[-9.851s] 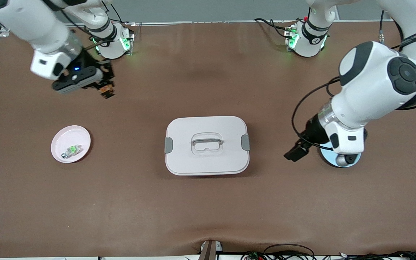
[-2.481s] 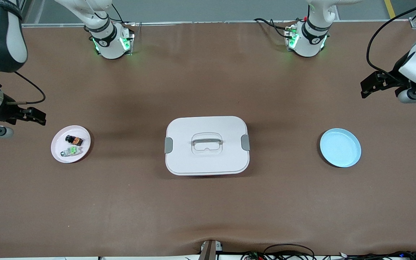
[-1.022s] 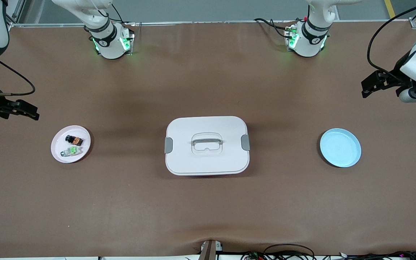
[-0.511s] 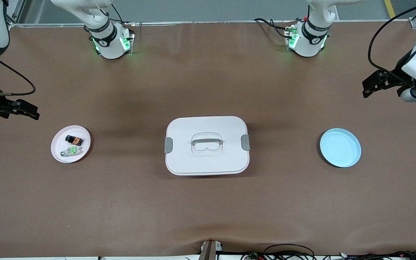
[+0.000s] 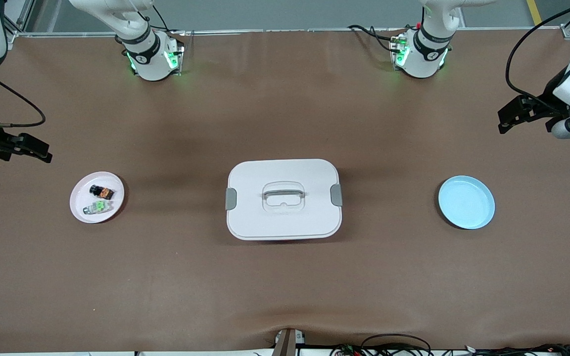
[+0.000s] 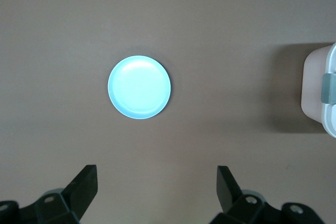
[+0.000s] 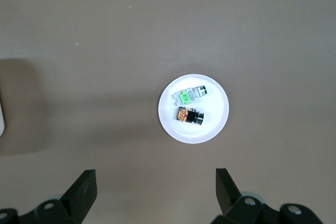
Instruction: Transfer orange switch to right arm and place
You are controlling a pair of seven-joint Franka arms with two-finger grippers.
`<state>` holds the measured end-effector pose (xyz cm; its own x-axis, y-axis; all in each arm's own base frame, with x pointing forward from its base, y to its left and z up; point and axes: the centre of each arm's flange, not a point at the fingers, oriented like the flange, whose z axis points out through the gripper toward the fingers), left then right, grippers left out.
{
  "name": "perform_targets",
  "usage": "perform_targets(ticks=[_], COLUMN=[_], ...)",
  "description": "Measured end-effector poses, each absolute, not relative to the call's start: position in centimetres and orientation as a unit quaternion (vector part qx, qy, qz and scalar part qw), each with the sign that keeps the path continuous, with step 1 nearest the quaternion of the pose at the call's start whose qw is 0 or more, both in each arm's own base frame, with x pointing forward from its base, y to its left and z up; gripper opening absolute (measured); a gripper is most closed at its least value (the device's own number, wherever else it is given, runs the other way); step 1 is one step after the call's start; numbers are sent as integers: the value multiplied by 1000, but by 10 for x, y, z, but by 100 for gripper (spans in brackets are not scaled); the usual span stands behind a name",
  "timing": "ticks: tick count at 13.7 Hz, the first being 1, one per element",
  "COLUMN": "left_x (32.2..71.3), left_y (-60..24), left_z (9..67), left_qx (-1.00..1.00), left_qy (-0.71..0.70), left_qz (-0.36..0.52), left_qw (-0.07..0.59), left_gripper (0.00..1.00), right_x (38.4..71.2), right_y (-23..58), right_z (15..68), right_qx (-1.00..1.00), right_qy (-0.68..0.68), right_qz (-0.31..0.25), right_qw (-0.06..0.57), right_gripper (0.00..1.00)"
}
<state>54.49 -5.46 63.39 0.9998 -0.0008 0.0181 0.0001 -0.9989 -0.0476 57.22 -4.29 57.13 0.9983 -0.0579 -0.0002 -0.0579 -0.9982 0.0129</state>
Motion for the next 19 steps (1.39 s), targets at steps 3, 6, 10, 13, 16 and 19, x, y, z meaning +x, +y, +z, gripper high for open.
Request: perform_targets(ticks=[3,6,10,13,16,19], left_x=[545,543,543,541,539,538], left_y=[-55,-54,-52,-54,-54,-53], left_z=[634,633,634,637,641,641], left_qx=[-1000,-1000,-1000,-1000,-1000,-1000], left_qy=[0,-1,-2,-3,-4,-4], left_qz=[-9,-1,-1,4,8,11], left_qw=[22,22,22,13,11,11], left_gripper=[100,100,100,100,100,100], right_x=[566,562,560,560,560,559], right_y=[-43,-42,-42,-42,-41,-41], right_z=[578,585,586,585,585,584], right_qx=[999,999,999,999,999,999], right_qy=[-32,-32,-32,-32,-32,-32], right_qz=[-2,-2,-3,-6,-7,-11], right_qw=[-2,-5,-5,-6,-6,-7], right_gripper=[100,100,100,100,100,100])
